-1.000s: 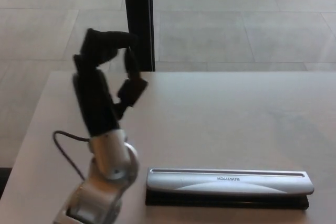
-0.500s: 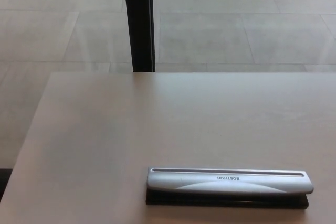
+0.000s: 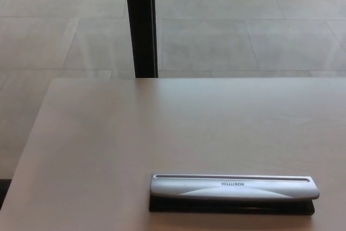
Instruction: A hole pucnch is kept on the middle on the desk infront of the robot and the robot uses both its hands as fists to press on it and use it
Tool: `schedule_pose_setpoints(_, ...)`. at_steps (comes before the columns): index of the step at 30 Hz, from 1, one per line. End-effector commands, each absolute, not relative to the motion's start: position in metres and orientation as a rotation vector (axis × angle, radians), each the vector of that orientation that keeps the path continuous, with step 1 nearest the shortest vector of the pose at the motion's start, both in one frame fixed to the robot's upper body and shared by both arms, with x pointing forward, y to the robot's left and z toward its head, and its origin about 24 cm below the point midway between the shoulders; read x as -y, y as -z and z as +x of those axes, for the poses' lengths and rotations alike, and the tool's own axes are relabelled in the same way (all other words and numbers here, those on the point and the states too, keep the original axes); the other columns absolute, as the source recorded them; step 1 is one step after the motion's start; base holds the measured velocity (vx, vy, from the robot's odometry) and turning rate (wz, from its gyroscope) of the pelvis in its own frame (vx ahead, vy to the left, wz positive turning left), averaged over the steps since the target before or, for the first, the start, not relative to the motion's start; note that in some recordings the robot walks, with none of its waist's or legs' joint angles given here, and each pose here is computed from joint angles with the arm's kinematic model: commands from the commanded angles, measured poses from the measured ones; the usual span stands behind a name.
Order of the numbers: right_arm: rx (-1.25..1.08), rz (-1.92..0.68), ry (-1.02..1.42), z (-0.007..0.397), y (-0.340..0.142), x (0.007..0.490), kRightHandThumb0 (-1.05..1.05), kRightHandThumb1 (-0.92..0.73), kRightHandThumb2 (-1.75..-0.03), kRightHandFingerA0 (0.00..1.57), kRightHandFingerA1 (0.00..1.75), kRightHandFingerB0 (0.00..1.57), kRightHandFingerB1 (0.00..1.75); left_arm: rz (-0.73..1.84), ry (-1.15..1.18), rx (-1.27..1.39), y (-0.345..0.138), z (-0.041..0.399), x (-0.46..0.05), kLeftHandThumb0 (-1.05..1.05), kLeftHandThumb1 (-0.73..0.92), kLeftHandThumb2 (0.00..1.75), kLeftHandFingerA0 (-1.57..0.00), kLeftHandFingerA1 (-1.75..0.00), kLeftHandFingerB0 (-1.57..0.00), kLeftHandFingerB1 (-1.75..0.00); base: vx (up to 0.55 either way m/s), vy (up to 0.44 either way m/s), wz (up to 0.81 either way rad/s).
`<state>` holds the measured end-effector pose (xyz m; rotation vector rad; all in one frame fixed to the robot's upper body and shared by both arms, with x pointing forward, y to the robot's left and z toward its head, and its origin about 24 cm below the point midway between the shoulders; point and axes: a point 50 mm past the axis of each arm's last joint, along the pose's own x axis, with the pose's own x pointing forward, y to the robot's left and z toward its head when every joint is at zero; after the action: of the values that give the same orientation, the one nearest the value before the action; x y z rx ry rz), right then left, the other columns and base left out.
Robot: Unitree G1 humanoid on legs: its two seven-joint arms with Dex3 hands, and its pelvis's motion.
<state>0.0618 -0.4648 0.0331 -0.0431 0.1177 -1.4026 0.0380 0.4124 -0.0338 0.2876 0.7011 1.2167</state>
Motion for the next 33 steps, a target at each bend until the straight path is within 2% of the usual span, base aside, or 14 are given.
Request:
schedule_pose_setpoints(1,-0.440,0.350,1.555,0.026,0.049,0.414,-0.39,-0.53,-0.88,0.93,1.34,0.79,1.21,0.205,-0.866,-1.138,0.083,-0.036,-0.382,-0.30,0.42,0.67,-1.00,-1.03,-0.87,-0.72,0.00,0.000,0.00)
schedule_pose_setpoints(3,-0.473,0.347,1.497,0.029,0.052,0.404,-0.36,-0.53,-0.85,0.82,1.38,0.70,1.14,0.196,-0.876,-1.123,0.080,-0.036,-0.384,-0.33,0.42,0.63,-1.03,-1.06,-0.87,-0.71,0.00,0.000,0.00)
schedule_pose_setpoints(4,-0.515,0.341,1.442,0.027,0.061,0.397,-0.43,-0.56,-0.75,0.83,1.32,0.63,0.97,0.202,-0.874,-1.123,0.080,-0.035,-0.385,-0.31,0.42,0.70,-1.04,-1.17,-0.85,-0.73,0.00,0.000,0.00)
schedule_pose_setpoints(5,-0.511,0.349,1.426,0.028,0.062,0.391,-0.43,-0.57,-0.77,0.81,1.24,0.50,0.87,0.211,-0.865,-1.115,0.077,-0.036,-0.383,-0.35,0.42,0.66,-0.96,-1.04,-0.85,-0.71,0.00,0.000,0.00)
schedule_pose_setpoints(9,-0.533,0.304,1.358,0.037,0.061,0.382,-0.42,-0.64,-0.76,0.81,1.19,0.54,0.95,0.186,-0.856,-1.105,0.078,-0.032,-0.384,-0.35,0.42,0.63,-0.97,-0.98,-0.81,-0.72,0.00,0.000,0.00)
schedule_pose_setpoints(10,-0.559,0.270,1.310,0.040,0.064,0.379,-0.44,-0.66,-0.74,0.83,1.11,0.51,0.86,0.180,-0.860,-1.109,0.080,-0.031,-0.385,-0.34,0.44,0.65,-0.93,-0.85,-0.79,-0.70,0.00,0.000,0.00)
schedule_pose_setpoints(12,-0.566,0.243,1.251,0.042,0.065,0.375,-0.43,-0.61,-0.76,0.86,1.11,0.56,0.92,0.178,-0.858,-1.113,0.081,-0.028,-0.385,-0.34,0.46,0.65,-0.93,-0.83,-0.78,-0.70,0.00,0.000,0.00)
schedule_pose_setpoints(15,-0.588,0.198,1.182,0.045,0.065,0.371,-0.44,-0.58,-0.75,1.00,1.01,0.57,0.84,0.229,-0.782,-1.121,0.079,-0.026,-0.383,-0.38,0.50,0.65,-1.03,-0.81,-0.82,-0.67,0.00,0.000,0.00)
schedule_pose_setpoints(17,-0.582,0.184,1.156,0.048,0.063,0.367,-0.45,-0.54,-0.75,1.02,0.97,0.67,0.93,0.204,-0.791,-1.117,0.078,-0.025,-0.382,-0.37,0.45,0.66,-1.09,-0.86,-0.78,-0.68,0.00,0.000,0.00)
schedule_pose_setpoints(19,-0.603,0.151,1.097,0.050,0.064,0.364,-0.45,-0.59,-0.72,1.05,0.88,0.68,0.87,0.161,-0.780,-1.136,0.079,-0.028,-0.382,-0.33,0.43,0.62,-1.00,-0.78,-0.70,-0.62,0.00,0.000,0.00)
schedule_pose_setpoints(22,-0.627,0.142,1.068,0.050,0.065,0.361,-0.44,-0.56,-0.71,1.09,0.87,0.72,0.90,0.181,-0.747,-1.179,0.081,-0.030,-0.383,-0.32,0.45,0.60,-0.94,-0.77,-0.80,-0.67,0.00,0.000,0.00)
schedule_pose_setpoints(23,-0.639,0.132,1.067,0.050,0.065,0.361,-0.44,-0.56,-0.70,1.13,0.87,0.73,0.85,0.165,-0.758,-1.177,0.082,-0.030,-0.383,-0.32,0.45,0.59,-0.98,-0.88,-0.82,-0.69,0.00,0.000,0.00)
schedule_pose_setpoints(25,-0.642,0.132,1.066,0.050,0.066,0.361,-0.44,-0.54,-0.71,1.15,0.90,0.77,0.94,0.166,-0.756,-1.181,0.082,-0.031,-0.384,-0.33,0.47,0.58,-0.93,-0.81,-0.83,-0.67,0.00,0.000,0.00)
schedule_pose_setpoints(33,-0.651,0.104,1.028,0.048,0.068,0.361,-0.46,-0.55,-0.69,1.08,0.93,0.77,0.90,0.164,-0.751,-1.188,0.081,-0.030,-0.386,-0.33,0.45,0.60,-0.97,-0.80,-0.83,-0.68,0.00,0.000,0.00)
